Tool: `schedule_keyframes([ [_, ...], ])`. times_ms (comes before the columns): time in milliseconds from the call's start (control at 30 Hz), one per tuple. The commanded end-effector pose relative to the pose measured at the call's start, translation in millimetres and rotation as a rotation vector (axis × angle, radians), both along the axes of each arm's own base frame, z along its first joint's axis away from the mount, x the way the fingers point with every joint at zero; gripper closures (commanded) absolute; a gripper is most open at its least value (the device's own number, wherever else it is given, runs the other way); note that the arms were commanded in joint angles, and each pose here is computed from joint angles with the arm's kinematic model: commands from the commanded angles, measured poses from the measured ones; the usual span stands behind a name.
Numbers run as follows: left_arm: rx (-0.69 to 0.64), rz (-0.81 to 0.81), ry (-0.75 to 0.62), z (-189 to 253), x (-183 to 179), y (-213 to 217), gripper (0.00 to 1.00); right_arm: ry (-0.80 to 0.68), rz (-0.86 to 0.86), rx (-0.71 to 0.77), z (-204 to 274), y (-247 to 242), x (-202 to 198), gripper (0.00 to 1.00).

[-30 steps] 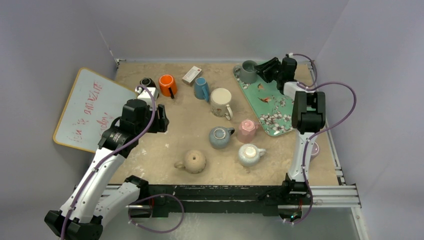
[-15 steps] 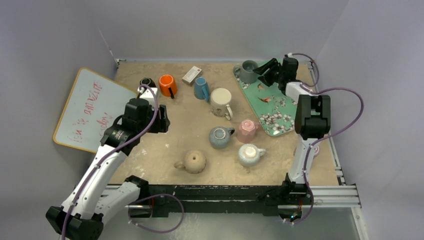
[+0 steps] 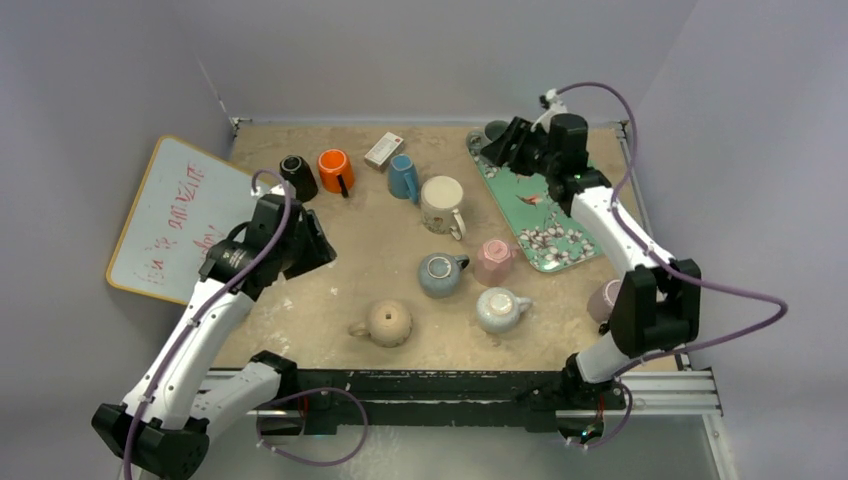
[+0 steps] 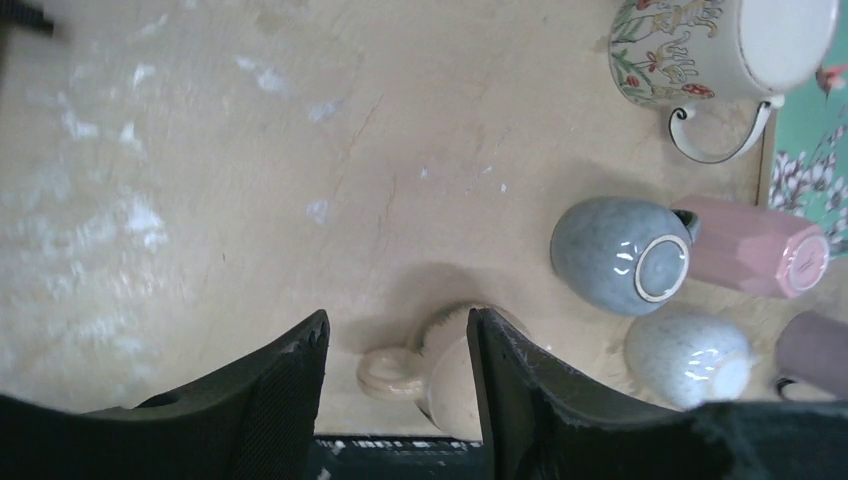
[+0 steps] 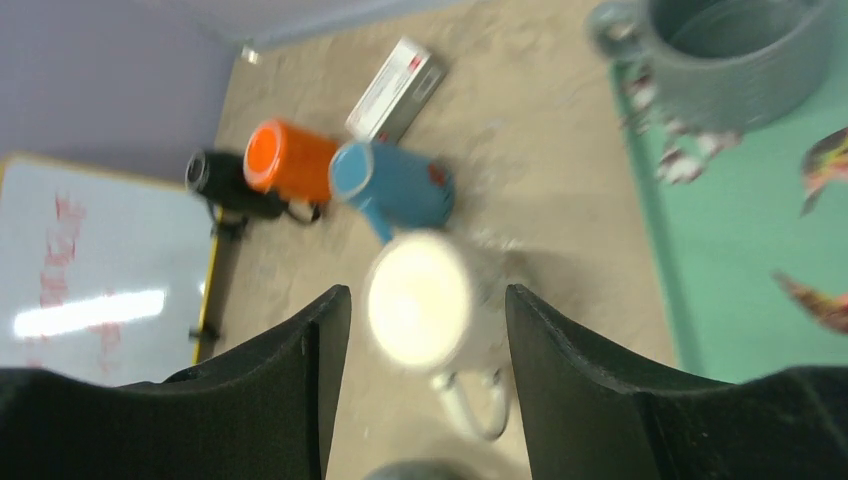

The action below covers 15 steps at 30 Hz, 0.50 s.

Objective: Turn the mug right side up
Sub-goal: Place the cup on the tray, then turn over the cup at the corner of the board.

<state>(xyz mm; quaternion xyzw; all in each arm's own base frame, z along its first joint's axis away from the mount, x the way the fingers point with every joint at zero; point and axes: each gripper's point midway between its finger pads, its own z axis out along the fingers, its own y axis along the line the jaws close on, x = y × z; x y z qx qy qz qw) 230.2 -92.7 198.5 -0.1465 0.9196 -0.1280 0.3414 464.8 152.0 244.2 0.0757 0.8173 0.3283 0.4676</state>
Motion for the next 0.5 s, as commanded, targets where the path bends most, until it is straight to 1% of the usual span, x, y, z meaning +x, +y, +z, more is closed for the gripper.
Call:
schedule_keyframes([
  [0,-0.162,0.284,0.157,2.0,-28.3,3.5,0.49,-0.028,0.08,-0.124,-6.2,29.9,-45.3,0.39],
  [100,-0.248,0.245,0.187,-4.9,-35.5,-12.3,0.5,-0.051,0.161,-0.144,-6.2,55.8,-73.7,0.39],
  [167,-0.276,0.316,0.262,-17.3,-48.4,-11.5,0.5,-0.077,0.215,-0.162,-4.1,71.4,-94.7,0.39],
  [233,-0.306,0.425,0.36,-30.3,-64.9,-9.6,0.5,-0.056,0.241,-0.183,-13.0,75.2,-113.5,0.39],
  [300,-0.346,0.494,0.458,-37.4,-80.5,-13.7,0.51,-0.041,0.25,-0.19,-19.0,74.3,-127.0,0.39],
  [367,-0.389,0.541,0.507,-38.1,-88.7,-17.8,0.52,-0.038,0.247,-0.19,-21.9,70.8,-136.9,0.39],
  [467,-0.453,0.606,0.532,-39.5,-94.0,-21.1,0.52,-0.047,0.252,-0.184,-21.8,66.9,-149.7,0.4],
])
